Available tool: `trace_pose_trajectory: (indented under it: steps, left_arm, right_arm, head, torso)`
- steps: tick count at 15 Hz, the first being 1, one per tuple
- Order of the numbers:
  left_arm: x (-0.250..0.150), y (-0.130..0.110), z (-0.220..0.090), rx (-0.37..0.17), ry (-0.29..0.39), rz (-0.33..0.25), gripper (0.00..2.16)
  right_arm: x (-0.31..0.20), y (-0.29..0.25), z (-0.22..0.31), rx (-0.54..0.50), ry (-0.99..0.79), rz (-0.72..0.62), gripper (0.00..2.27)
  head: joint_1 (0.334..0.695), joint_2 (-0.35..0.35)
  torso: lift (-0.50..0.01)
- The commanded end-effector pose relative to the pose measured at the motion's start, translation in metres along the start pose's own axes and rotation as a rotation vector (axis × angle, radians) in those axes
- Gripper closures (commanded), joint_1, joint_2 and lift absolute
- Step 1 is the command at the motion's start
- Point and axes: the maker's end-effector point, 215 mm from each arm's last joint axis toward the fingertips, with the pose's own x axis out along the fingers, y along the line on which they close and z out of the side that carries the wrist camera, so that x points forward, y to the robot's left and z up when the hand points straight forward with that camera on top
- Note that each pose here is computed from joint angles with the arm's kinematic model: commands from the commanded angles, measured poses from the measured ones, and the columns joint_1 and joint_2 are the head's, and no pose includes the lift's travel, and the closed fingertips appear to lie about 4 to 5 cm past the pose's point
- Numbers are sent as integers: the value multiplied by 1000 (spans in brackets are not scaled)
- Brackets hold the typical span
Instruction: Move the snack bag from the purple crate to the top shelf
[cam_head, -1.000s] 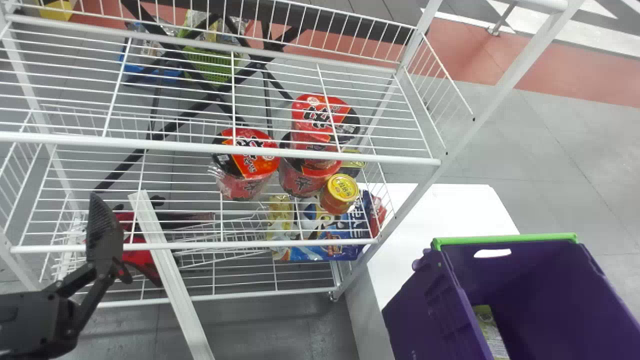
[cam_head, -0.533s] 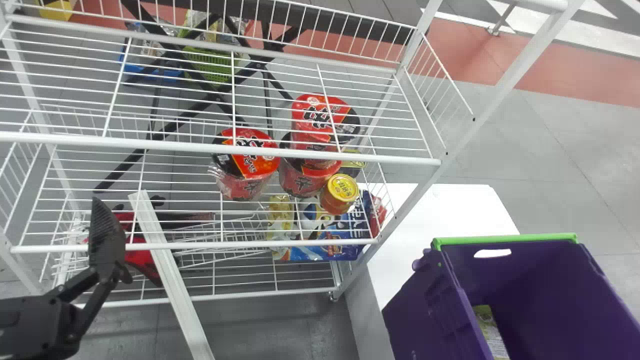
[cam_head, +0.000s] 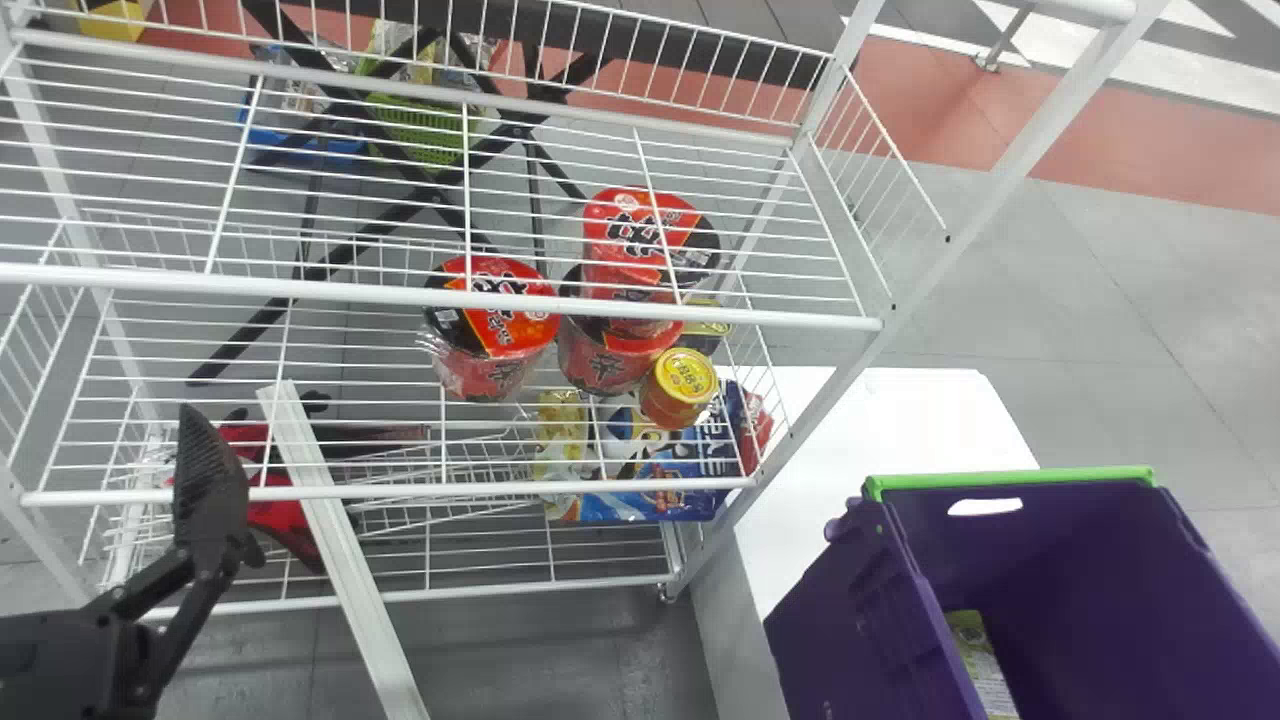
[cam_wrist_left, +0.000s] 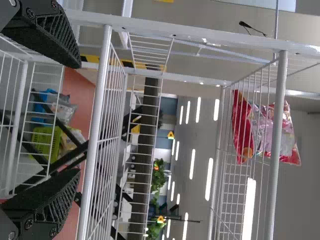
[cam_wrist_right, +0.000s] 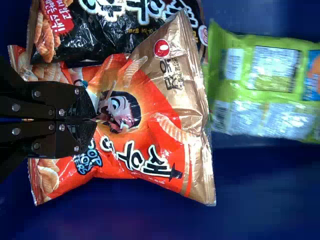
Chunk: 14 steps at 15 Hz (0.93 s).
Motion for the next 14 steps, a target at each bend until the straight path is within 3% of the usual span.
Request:
trace_pose_trajectory:
  steps: [1, 14]
  left_arm:
    - [-1, -1, 0, 5, 0, -3, 66]
    - [3, 4, -4, 18, 5, 8, 66]
  right_arm:
    - [-12, -5, 9, 24, -25, 0, 1652]
    - [-44, 17, 42, 38, -147, 159, 1652]
  head:
    - [695, -350]
    - [695, -350]
  torso:
    - [-455]
    - [-455]
